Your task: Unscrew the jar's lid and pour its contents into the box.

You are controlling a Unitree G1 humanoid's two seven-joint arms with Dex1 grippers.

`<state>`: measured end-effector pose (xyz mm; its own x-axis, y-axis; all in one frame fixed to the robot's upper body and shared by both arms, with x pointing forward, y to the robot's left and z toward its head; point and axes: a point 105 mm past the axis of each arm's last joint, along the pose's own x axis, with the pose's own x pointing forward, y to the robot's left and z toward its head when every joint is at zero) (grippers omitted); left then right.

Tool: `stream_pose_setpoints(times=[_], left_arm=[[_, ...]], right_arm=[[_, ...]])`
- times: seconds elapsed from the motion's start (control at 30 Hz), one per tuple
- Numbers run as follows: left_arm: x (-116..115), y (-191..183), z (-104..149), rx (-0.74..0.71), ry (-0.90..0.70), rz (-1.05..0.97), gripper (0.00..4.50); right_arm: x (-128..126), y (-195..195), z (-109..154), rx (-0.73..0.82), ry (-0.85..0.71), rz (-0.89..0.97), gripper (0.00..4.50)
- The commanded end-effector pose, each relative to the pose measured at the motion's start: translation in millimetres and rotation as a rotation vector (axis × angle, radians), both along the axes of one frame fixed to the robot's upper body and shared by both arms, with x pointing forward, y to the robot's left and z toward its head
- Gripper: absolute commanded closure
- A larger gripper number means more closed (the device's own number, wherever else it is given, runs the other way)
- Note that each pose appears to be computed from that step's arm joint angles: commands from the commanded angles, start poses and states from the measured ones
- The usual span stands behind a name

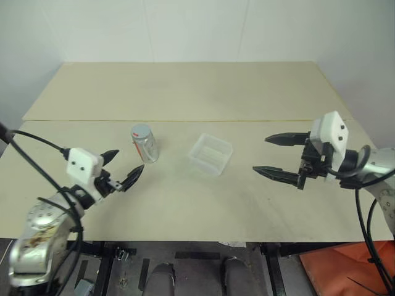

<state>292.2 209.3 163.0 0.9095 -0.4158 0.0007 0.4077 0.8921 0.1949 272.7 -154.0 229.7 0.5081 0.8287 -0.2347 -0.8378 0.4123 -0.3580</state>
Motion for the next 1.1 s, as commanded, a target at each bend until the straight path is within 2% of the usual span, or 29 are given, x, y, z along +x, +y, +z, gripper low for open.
stream_pose_setpoints(times=[0.03,0.23,0.57,1.1], left_arm=[[7.3,-5.5,4.6,0.007,-0.056,0.023,0.01],[23.4,0.7,4.7,-0.008,-0.09,0.083,0.01],[48.4,7.3,-1.1,0.009,-0.085,0.037,0.01],[91.3,-21.9,-12.0,-0.055,-0.123,-0.009,0.01]], right_arm=[[-7.6,8.0,16.2,0.001,-0.08,0.042,0.0],[-10.9,12.0,19.9,-0.004,-0.098,0.05,0.0],[-17.7,15.5,22.5,-0.005,-0.12,0.049,0.0],[-23.1,16.8,25.3,0.018,-0.097,0.064,0.0]])
